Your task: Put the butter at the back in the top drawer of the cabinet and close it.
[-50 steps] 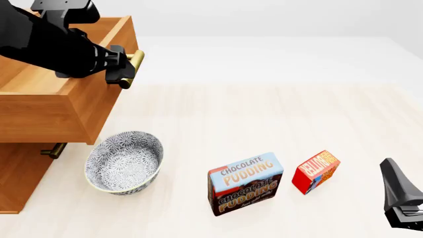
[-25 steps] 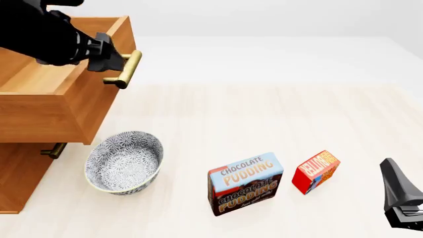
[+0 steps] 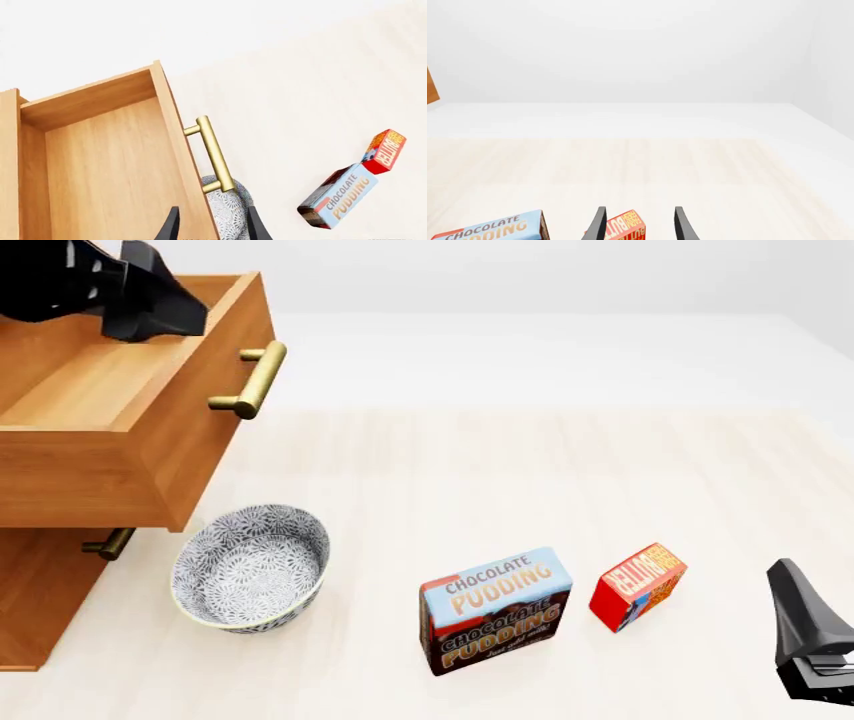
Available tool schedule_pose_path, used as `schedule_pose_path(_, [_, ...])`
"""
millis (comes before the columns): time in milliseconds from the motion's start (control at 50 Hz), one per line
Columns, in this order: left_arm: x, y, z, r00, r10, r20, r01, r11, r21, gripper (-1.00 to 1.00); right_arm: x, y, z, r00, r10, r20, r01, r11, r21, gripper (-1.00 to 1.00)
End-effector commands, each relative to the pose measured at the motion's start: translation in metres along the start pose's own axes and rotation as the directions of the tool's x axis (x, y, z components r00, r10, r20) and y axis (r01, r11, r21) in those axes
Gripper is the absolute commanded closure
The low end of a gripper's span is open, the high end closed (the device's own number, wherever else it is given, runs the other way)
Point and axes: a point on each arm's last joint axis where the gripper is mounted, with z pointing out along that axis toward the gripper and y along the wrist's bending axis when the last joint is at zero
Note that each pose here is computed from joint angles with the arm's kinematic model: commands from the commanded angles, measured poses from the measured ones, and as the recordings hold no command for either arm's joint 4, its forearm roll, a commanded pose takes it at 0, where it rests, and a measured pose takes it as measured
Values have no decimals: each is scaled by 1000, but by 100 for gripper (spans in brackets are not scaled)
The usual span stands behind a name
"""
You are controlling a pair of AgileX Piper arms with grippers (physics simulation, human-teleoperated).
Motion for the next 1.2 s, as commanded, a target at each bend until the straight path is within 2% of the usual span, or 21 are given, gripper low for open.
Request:
schedule_pose_path(20, [-2, -2, -9, 1000, 16, 21, -17, 1000, 8, -100, 0, 0, 0, 1000, 0, 0, 0, 1000, 0, -100])
schedule_pose_path(220, [-5, -8, -4, 999, 39, 32, -40, 999, 29, -100, 0, 0, 0, 1000, 0, 0, 0, 1000, 0, -100])
schedule_pose_path(620, [-11, -34, 20, 995, 92, 29, -94, 989, 110, -100, 0, 0, 0, 1000, 0, 0, 0, 1000, 0, -100])
schedule_pose_path(920, [-13, -57, 46, 992, 129, 14, -130, 977, 170, -100, 0, 0, 0, 1000, 0, 0, 0, 1000, 0, -100])
schedule_pose_path(1200, [-16, -87, 70, 983, 182, 0, -177, 955, 237, -100, 0, 0, 0, 1000, 0, 0, 0, 1000, 0, -100])
